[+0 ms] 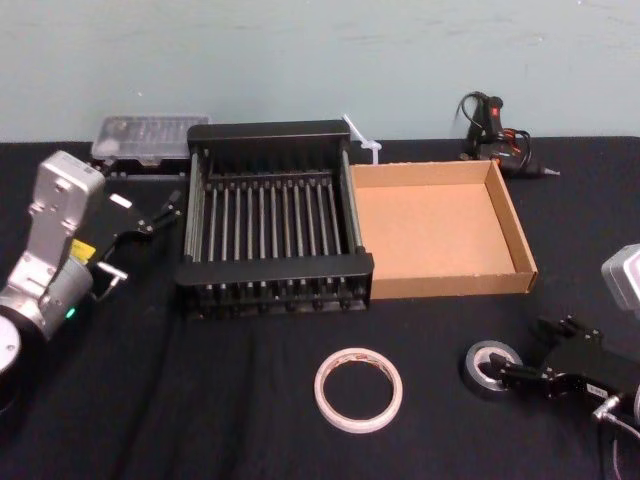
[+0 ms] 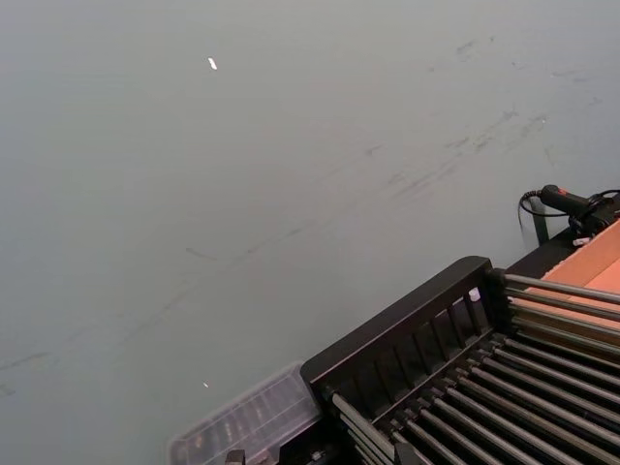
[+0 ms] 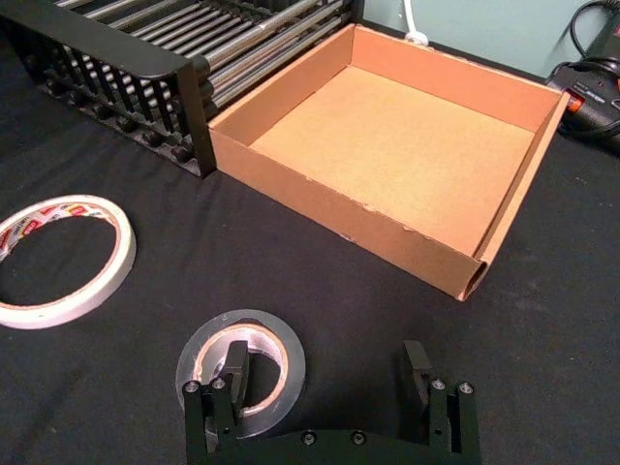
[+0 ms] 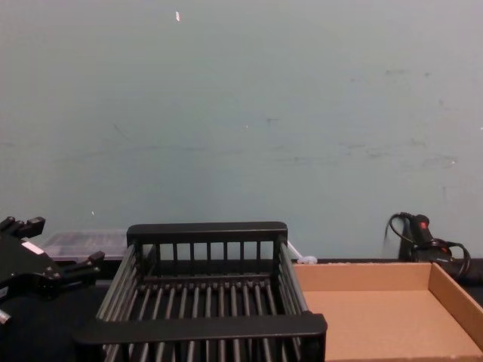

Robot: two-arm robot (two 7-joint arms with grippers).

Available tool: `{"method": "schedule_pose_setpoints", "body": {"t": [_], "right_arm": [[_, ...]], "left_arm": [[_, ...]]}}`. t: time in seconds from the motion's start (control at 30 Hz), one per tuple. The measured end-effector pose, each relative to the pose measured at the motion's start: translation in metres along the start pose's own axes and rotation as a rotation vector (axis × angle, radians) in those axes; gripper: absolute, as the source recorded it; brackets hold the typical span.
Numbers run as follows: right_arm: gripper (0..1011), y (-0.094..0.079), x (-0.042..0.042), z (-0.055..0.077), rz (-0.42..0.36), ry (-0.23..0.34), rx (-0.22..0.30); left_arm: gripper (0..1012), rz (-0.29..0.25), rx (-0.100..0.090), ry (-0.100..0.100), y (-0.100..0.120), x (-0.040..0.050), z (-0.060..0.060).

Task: Pick up the white tape and place it into the black box , Pick up the silver tape and place it into the brown box.

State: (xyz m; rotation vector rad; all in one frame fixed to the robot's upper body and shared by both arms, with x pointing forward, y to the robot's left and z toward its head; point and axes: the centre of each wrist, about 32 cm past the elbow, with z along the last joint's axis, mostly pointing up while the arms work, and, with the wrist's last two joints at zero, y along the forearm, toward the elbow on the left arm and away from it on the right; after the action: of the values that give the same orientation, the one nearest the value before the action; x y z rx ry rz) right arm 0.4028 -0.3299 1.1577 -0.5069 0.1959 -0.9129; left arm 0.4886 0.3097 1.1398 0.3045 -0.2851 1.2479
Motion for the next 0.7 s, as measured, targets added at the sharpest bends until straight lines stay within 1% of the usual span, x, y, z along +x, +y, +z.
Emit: {"method": "schedule_pose_setpoints", "body": {"t": [0.7], "right_arm": [[1002, 0.0094, 0.0034, 0.0017, 0.005, 0.018, -0.030]], "left_arm": [[1001, 0.000, 0.000, 0.000, 0.0000, 0.0000, 0.0000]]}}
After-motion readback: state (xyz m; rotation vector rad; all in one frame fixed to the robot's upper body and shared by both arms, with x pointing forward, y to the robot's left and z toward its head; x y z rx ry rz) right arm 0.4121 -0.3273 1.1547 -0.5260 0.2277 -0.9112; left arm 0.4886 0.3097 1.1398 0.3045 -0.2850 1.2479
